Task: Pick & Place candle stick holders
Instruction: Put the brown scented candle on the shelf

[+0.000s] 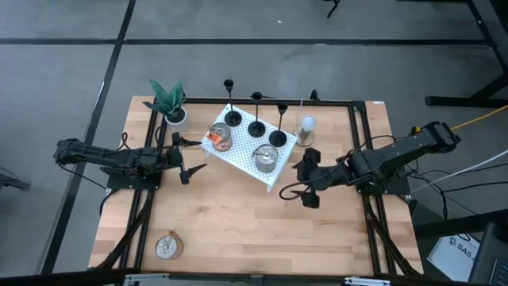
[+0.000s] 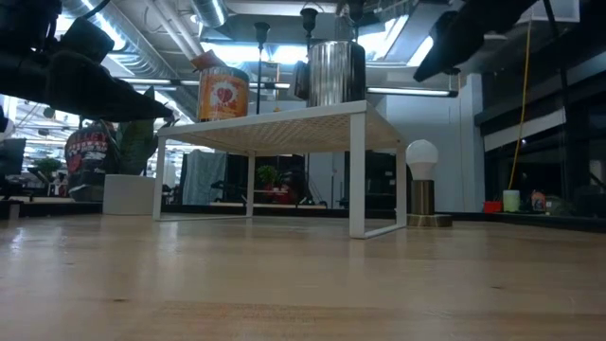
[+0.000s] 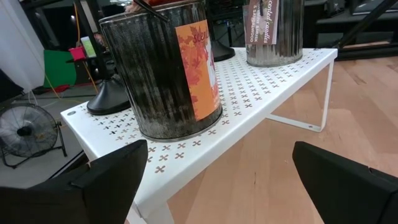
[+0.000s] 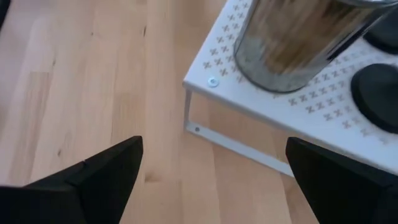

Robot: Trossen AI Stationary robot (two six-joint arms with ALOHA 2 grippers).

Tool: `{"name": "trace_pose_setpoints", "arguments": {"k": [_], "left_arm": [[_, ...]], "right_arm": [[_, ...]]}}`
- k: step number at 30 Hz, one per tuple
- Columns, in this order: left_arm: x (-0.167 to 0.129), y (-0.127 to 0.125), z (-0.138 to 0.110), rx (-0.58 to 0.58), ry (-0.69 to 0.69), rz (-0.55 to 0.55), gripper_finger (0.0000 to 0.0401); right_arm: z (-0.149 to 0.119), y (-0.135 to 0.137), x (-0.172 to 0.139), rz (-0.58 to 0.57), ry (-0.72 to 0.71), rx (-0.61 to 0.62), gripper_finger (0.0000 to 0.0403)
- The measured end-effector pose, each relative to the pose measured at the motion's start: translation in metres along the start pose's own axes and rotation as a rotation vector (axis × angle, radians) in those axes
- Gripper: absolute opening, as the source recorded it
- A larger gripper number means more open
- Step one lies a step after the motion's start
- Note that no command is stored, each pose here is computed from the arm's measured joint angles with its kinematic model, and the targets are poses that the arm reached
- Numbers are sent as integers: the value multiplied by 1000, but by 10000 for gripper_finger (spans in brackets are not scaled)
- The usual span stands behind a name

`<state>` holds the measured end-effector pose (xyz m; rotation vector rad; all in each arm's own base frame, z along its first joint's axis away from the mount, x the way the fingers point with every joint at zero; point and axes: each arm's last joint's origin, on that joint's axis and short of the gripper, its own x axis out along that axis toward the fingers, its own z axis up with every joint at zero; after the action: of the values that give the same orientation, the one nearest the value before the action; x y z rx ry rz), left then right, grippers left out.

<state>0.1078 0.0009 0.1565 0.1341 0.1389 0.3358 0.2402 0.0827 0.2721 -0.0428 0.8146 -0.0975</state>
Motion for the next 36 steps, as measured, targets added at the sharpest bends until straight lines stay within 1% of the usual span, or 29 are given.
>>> {"name": "trace_pose_setpoints", "arguments": {"k": [6, 10, 18, 21, 26, 33, 36], "left_arm": [[0, 0, 0, 0, 0, 0, 400], [0, 0, 0, 0, 0, 0, 400], [0, 0, 0, 0, 0, 0, 400], [0, 0, 0, 0, 0, 0, 400], [0, 0, 0, 0, 0, 0, 400], [0, 0, 0, 0, 0, 0, 400], [0, 0, 0, 0, 0, -1, 400]], "right_arm": [[5, 0, 0, -29, -59, 14, 400], [5, 1, -1, -66, -76, -14, 400], [2, 14, -8, -172, -134, -52, 400], [1, 17, -9, -194, -155, -60, 400], [-13, 18, 5, -212, -213, -39, 400], [-29, 13, 16, -212, -388, -46, 400], [-35, 8, 22, -215, -440, -40, 399]]}}
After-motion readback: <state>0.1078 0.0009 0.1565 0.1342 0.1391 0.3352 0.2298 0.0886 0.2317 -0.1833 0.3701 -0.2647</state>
